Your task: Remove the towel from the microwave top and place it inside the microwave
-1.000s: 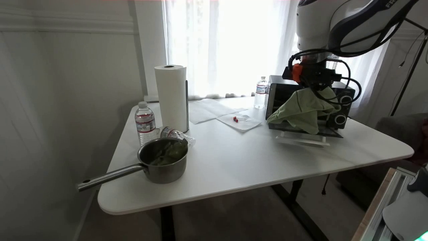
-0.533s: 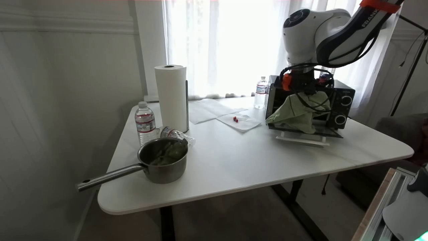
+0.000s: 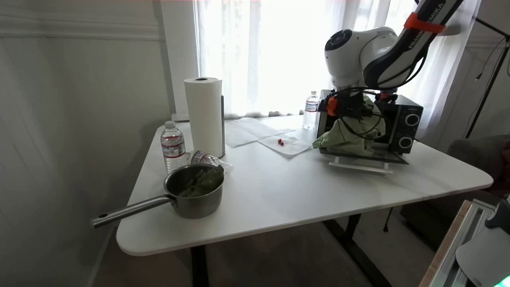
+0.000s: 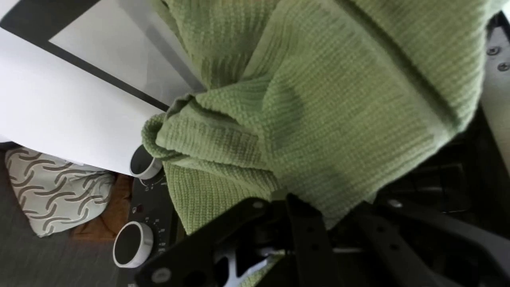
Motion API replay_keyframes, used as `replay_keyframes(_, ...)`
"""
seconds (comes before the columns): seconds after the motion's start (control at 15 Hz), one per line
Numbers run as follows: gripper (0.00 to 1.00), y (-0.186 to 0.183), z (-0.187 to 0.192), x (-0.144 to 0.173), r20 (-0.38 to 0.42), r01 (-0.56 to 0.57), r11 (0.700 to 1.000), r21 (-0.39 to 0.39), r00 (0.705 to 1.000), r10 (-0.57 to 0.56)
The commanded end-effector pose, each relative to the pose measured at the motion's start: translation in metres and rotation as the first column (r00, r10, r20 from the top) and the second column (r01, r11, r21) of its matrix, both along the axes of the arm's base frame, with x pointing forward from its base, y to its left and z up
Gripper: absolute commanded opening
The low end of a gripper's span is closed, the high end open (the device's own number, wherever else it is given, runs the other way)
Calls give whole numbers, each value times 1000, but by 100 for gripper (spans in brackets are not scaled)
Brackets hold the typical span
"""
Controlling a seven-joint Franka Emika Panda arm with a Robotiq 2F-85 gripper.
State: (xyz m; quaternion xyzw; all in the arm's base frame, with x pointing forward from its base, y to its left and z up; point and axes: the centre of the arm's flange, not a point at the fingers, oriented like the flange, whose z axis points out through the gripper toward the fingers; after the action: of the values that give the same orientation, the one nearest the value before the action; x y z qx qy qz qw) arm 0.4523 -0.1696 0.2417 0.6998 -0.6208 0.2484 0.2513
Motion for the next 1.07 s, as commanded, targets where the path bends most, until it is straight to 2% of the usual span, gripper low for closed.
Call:
replay_keyframes(0.0, 2, -11, -15, 20, 65, -17, 998, -56, 998, 20)
replay_keyframes(0.27, 2, -16, -23, 37, 77, -57, 993, -108, 995, 65)
replay_keyframes(0.33, 9, -12, -11, 26, 34, -50, 996, -79, 998, 53)
replay_keyframes(0.73, 9, -13, -18, 34, 35, -56, 994, -89, 998, 60)
replay_keyframes(0.8, 2, -13, -18, 34, 35, -57, 994, -90, 998, 60)
replay_keyframes(1.0, 2, -24, -36, 48, 92, -70, 979, -190, 992, 89)
